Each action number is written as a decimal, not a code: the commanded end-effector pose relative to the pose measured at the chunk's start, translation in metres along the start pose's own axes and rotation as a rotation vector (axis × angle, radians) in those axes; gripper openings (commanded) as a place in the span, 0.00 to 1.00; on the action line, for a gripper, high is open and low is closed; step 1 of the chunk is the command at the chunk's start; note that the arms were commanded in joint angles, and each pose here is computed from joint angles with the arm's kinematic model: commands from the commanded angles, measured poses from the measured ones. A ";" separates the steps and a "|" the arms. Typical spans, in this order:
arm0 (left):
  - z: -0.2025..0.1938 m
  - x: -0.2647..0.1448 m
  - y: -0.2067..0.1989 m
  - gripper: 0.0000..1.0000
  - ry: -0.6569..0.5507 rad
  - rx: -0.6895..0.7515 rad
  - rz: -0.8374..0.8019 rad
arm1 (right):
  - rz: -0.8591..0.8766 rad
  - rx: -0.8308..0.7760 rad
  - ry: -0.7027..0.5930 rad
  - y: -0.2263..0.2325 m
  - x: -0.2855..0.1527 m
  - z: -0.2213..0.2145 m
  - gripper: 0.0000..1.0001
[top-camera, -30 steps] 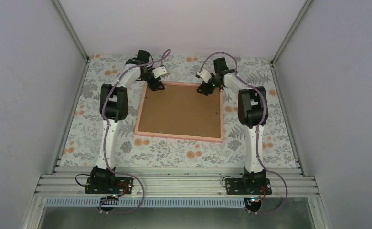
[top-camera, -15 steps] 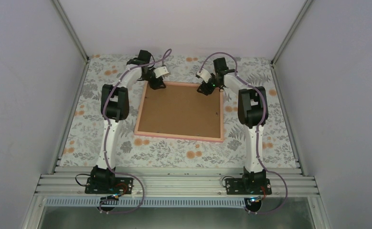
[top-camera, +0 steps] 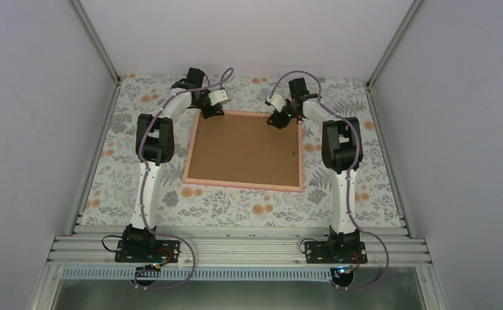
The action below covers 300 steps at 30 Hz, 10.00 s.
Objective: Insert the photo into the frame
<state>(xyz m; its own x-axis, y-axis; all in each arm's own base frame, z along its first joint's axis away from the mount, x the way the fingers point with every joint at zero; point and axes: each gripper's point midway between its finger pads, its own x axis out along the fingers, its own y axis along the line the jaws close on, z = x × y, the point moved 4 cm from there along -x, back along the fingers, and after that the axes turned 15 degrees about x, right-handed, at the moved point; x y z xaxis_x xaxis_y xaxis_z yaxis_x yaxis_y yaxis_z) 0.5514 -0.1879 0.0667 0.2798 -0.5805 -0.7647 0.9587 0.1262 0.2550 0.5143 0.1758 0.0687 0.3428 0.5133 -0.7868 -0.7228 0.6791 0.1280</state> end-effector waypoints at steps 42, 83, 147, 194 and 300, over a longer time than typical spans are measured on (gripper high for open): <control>-0.012 -0.011 -0.030 0.40 -0.035 0.182 -0.098 | 0.062 0.094 0.073 0.009 0.027 -0.018 0.13; -0.016 0.053 -0.056 0.22 0.064 0.193 -0.247 | 0.091 0.074 0.072 0.020 0.035 -0.017 0.11; -0.019 0.014 -0.015 0.54 0.144 -0.110 0.077 | -0.279 0.950 0.392 0.048 -0.080 -0.154 0.60; 0.016 -0.027 -0.004 0.70 0.071 -0.065 0.115 | -0.221 0.982 0.402 0.041 -0.087 -0.144 0.04; 0.099 -0.289 -0.083 1.00 0.080 -0.279 0.613 | 0.590 0.579 -0.539 0.035 -0.343 0.061 0.04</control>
<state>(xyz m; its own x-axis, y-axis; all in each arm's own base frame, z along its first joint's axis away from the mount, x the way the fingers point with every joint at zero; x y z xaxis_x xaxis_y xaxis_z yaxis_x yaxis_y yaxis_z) 0.3859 -0.1344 0.3198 0.7526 -0.3255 -0.5724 0.6457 0.5349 0.5449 0.4287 0.0545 0.2741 0.3115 0.9024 -0.2975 -0.1940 0.3669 0.9098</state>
